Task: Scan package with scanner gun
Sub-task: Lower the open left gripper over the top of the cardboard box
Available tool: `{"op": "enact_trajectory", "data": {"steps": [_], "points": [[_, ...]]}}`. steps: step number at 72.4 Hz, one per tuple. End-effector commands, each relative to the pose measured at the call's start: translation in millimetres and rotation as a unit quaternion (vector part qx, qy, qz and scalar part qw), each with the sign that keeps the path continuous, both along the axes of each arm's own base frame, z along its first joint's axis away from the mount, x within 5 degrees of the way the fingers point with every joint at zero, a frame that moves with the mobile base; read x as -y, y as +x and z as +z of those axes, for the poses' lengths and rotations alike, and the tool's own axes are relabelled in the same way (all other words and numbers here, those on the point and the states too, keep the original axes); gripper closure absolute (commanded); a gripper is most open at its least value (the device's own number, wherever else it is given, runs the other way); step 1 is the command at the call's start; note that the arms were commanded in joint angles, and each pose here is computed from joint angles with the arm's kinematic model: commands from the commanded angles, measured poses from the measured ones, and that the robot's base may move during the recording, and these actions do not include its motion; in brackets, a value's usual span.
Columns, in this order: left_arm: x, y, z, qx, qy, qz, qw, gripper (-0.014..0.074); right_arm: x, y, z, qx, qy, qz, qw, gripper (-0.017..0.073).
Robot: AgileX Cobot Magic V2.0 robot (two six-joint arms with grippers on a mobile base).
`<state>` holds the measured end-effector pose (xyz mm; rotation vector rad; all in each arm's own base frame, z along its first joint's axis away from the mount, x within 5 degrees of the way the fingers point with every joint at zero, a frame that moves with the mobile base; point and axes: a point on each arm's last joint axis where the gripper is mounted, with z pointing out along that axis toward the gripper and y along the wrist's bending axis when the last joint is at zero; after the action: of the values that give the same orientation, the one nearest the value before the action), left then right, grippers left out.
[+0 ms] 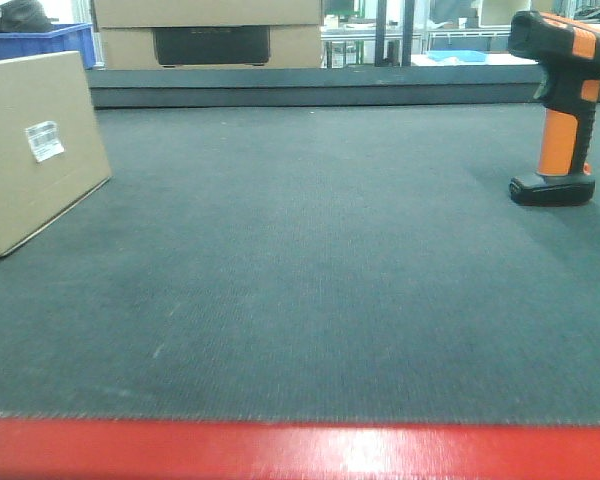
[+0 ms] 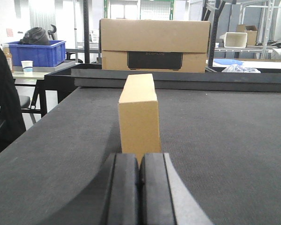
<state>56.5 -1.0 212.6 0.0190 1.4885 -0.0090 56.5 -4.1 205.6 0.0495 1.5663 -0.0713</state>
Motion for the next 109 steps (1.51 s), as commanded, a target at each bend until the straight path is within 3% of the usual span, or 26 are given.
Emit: {"op": "enact_trajectory", "data": {"steps": [1, 82, 92, 99, 109], "points": [[0.0, -0.6, 2.2, 0.012, 0.002, 0.001, 1.000, 0.0705, 0.2, -0.3, 2.2, 0.012, 0.000, -0.002, 1.000, 0.0721], [0.0, -0.6, 2.2, 0.012, 0.002, 0.001, 1.000, 0.0705, 0.2, -0.3, 2.2, 0.012, 0.000, -0.002, 1.000, 0.0721], [0.0, -1.2, 7.2, 0.039, 0.002, 0.000, 0.999, 0.0705, 0.2, -0.3, 2.2, 0.012, 0.000, -0.002, 1.000, 0.0721], [0.5, -1.3, 7.6, 0.042, 0.034, 0.002, 0.999, 0.0705, 0.2, -0.3, 2.2, 0.012, 0.000, -0.002, 1.000, 0.0721], [-0.2, -4.6, 22.5, 0.030, 0.027, 0.004, 0.999, 0.0705, 0.2, -0.3, 2.2, 0.012, 0.000, -0.002, 1.000, 0.0721]]}}
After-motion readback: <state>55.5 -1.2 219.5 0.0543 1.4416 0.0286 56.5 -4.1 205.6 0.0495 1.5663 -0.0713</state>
